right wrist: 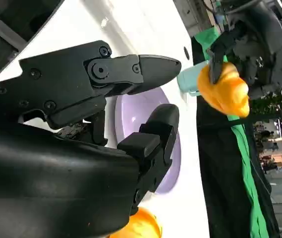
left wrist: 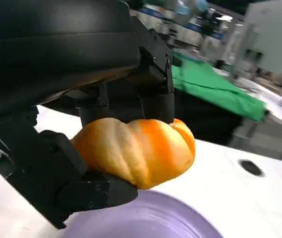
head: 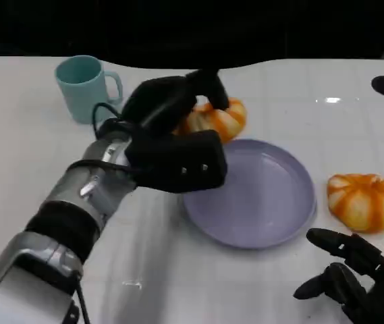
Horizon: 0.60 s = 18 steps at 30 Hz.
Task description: Grasp the bread from the table and place it into the plate.
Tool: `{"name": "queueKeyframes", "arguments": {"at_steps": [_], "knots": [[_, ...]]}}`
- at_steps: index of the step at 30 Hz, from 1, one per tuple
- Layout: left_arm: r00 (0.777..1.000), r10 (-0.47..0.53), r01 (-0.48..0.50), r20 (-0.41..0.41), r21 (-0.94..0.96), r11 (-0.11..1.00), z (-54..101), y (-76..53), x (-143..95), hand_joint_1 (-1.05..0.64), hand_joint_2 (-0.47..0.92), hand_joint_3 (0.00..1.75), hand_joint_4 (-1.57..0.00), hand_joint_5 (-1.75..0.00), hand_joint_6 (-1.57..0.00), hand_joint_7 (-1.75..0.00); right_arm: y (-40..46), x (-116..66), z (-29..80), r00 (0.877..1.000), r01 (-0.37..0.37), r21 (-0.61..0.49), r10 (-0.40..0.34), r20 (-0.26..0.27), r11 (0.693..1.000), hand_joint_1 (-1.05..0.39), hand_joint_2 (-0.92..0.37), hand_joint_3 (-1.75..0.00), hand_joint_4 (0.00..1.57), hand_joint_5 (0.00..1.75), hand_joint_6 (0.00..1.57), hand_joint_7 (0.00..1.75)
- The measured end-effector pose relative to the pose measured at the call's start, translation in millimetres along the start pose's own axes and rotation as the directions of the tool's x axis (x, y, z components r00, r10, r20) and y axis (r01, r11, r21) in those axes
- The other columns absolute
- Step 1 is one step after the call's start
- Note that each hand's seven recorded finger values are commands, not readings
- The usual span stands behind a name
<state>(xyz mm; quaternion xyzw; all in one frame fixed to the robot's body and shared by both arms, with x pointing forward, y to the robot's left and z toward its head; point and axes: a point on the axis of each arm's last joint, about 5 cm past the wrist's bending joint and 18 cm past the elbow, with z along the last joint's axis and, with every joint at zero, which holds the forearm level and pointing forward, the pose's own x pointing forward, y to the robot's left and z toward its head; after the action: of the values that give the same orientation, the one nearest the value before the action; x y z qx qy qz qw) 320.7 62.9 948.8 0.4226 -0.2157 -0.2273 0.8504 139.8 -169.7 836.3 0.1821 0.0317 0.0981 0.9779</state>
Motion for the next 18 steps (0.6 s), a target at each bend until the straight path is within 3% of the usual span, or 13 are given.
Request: {"name": "queueKeyframes", "arguments": {"at_steps": [11,18], "knots": [[0.993,-0.091,0.089,0.077,0.029,0.996,15.4,-21.1,7,-0.20,0.53,1.22,-0.91,-1.75,-0.70,-1.75,1.1,-1.3,0.2,1.000,0.013,-0.005,-0.013,-0.005,1.000,-0.76,-0.92,-0.32,0.71,1.20,0.79,0.61],[0.986,-0.132,0.126,0.101,0.060,0.990,23.2,-25.8,13,-0.17,0.55,1.13,-0.91,-1.75,-0.71,-1.75,1.6,-2.0,0.1,1.000,0.013,-0.004,-0.013,-0.006,1.000,-0.76,-0.92,-0.31,0.71,1.19,0.80,0.62]]}}
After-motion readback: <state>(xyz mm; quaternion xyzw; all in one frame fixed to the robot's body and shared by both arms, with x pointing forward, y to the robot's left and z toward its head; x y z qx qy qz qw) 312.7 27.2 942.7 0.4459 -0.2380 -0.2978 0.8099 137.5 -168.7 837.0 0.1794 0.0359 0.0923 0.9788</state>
